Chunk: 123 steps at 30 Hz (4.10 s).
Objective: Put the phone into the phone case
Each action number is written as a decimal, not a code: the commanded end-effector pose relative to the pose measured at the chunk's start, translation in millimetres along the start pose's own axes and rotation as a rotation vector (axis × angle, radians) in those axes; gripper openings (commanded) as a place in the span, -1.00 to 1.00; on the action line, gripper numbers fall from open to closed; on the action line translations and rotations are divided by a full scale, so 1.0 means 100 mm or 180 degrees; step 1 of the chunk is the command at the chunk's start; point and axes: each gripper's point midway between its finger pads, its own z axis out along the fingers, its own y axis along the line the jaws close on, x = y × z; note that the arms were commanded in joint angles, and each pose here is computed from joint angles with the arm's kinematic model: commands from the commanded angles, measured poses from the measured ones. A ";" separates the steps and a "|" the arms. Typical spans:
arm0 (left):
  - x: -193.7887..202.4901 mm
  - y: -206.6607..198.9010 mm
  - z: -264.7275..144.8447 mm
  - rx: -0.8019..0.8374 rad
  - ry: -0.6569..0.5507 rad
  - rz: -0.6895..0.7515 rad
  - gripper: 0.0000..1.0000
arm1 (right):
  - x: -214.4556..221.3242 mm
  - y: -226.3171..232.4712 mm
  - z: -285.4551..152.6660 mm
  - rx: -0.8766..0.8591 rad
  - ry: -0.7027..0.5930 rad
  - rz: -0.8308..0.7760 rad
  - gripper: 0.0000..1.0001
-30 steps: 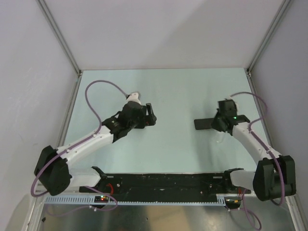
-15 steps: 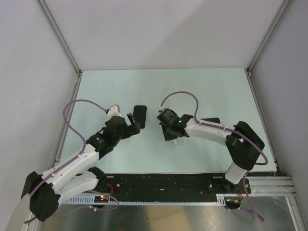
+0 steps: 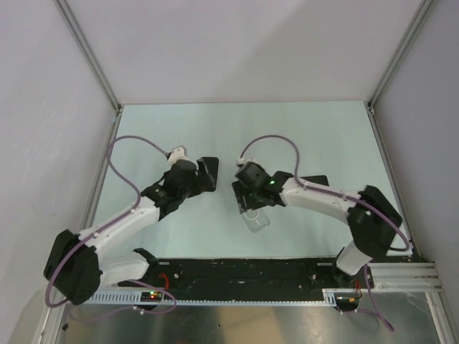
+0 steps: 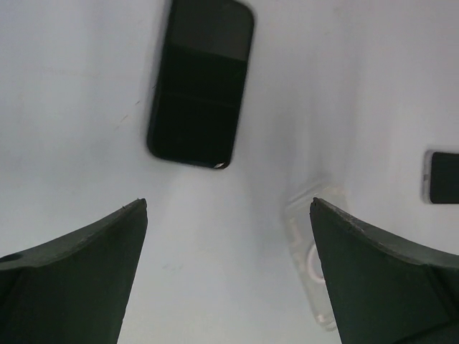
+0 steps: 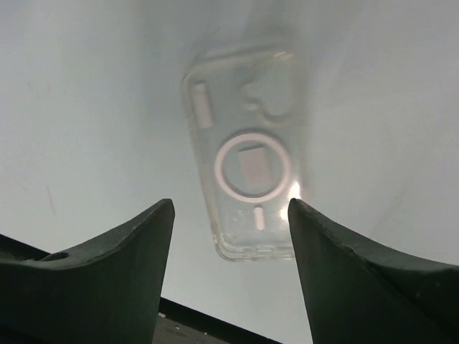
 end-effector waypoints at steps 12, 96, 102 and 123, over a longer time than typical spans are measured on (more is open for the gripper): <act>-0.37 -2.09 0.72 0.1432 -0.0022 0.0495 0.54 | 0.17 -2.19 -0.70 0.0930 -0.1104 0.2925 0.02; 1.72 -2.52 0.69 0.1549 0.1102 0.0076 -0.41 | 0.10 -2.09 0.21 0.0279 0.0007 0.2485 0.04; 1.47 -2.38 0.56 0.1555 0.0936 0.0107 -0.40 | 0.09 -2.00 0.09 0.0178 -0.0063 0.2282 0.39; 0.47 -1.62 -0.03 0.1635 0.0366 -0.0118 -0.31 | 0.32 -1.55 0.22 0.0290 0.0226 0.1354 0.95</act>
